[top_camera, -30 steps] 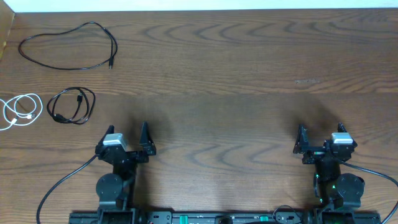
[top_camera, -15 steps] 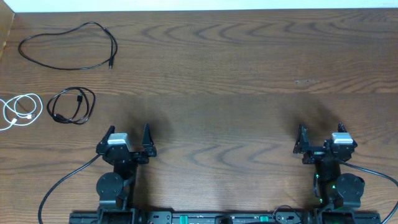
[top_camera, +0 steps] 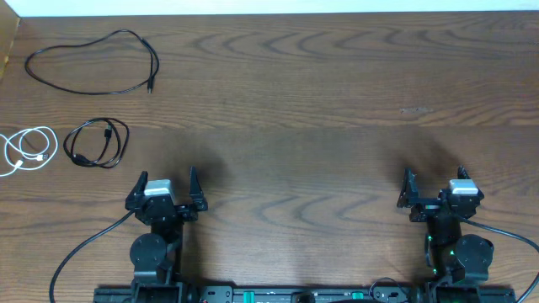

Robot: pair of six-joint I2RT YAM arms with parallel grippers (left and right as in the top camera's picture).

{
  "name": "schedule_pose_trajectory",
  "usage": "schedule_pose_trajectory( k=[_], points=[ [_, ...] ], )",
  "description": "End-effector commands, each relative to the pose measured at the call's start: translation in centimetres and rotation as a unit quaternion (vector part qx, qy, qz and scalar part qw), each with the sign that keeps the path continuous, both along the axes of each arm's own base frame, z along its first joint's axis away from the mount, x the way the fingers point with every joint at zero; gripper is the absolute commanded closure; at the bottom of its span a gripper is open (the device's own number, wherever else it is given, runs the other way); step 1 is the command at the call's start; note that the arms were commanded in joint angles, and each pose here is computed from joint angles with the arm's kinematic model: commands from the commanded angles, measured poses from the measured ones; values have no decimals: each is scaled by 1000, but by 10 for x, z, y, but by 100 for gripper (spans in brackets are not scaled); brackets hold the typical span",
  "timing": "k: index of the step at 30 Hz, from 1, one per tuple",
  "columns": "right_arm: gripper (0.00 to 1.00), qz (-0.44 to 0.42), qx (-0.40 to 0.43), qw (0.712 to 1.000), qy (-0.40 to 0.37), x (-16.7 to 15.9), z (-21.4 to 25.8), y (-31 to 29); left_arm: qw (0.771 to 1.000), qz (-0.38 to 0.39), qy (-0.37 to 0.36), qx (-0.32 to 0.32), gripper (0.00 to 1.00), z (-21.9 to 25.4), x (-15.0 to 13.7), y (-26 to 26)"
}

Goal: Untangle cables

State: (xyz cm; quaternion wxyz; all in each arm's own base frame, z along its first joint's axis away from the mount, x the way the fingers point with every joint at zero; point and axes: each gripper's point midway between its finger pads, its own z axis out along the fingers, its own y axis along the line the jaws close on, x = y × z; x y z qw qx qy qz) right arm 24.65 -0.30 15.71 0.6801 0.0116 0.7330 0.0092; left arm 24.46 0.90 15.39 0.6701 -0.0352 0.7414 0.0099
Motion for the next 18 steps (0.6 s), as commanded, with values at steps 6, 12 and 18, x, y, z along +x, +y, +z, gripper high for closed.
schedule_pose_trajectory(
  k=[6, 12, 18],
  points=[
    [1, -5, 6, 1000, 0, 0, 0, -2, 999, 18, 26, -3, 2, -17, -2, 6],
    [1, -5, 6, 1000, 0, 0, 0, -2, 1000, 15, 27, 5, 2, -17, -2, 5],
    [1, -5, 6, 1000, 0, 0, 0, -2, 1000, 14, 27, 2, 2, -17, -2, 5]
  ],
)
